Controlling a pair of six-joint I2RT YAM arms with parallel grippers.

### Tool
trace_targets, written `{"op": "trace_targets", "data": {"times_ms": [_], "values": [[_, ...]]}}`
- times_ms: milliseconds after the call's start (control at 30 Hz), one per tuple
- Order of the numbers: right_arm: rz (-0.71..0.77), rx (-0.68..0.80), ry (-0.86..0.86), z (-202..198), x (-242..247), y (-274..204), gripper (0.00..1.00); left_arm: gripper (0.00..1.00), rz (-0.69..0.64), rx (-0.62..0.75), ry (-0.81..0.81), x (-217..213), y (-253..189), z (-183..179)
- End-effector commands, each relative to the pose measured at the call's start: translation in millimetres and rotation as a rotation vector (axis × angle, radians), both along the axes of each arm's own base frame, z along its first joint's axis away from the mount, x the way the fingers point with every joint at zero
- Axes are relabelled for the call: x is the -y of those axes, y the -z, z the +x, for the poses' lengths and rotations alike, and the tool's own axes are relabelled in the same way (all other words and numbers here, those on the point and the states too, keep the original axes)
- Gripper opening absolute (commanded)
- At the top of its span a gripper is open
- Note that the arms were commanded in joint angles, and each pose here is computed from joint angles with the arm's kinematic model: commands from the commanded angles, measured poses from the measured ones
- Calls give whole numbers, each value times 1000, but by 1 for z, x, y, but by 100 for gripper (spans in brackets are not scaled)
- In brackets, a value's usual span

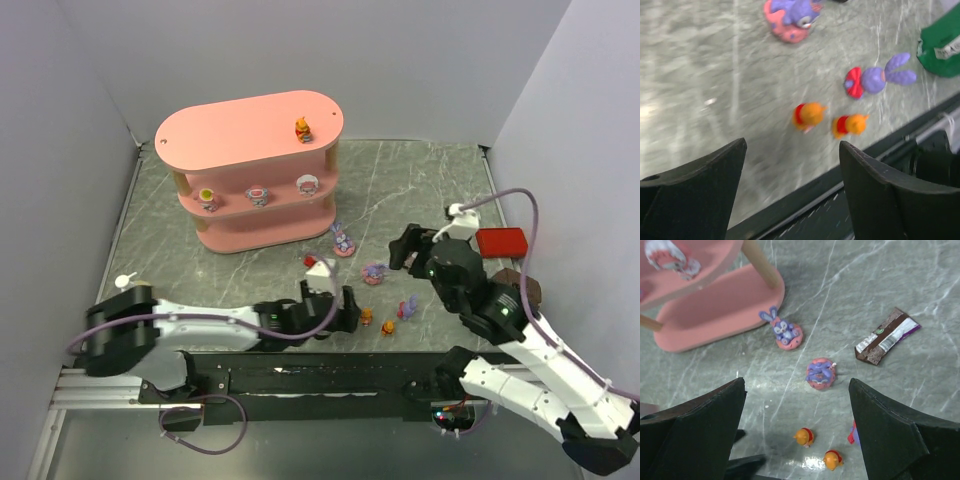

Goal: Place and organize the plastic toys onto the shelf

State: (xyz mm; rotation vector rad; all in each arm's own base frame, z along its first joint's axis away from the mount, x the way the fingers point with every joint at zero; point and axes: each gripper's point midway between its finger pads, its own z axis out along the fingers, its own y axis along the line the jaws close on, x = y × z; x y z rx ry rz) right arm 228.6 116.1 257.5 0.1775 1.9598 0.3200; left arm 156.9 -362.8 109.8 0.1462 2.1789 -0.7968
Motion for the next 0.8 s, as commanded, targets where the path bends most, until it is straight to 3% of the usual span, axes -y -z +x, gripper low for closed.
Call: {"op": "trace_targets", "data": {"times_ms": [0, 267, 567, 767], "values": [[8, 24, 79, -9, 25, -3, 91, 79, 6, 41, -123, 30, -4, 14], [25, 48, 99, -23, 43, -6, 91, 69, 75, -12, -63, 68, 33, 4], [24, 50, 92, -27, 46, -1, 91, 71, 151, -38, -16, 87, 65, 0], [17, 51, 80, -26, 43, 2, 91, 63, 188, -29, -36, 88, 74, 4]]}}
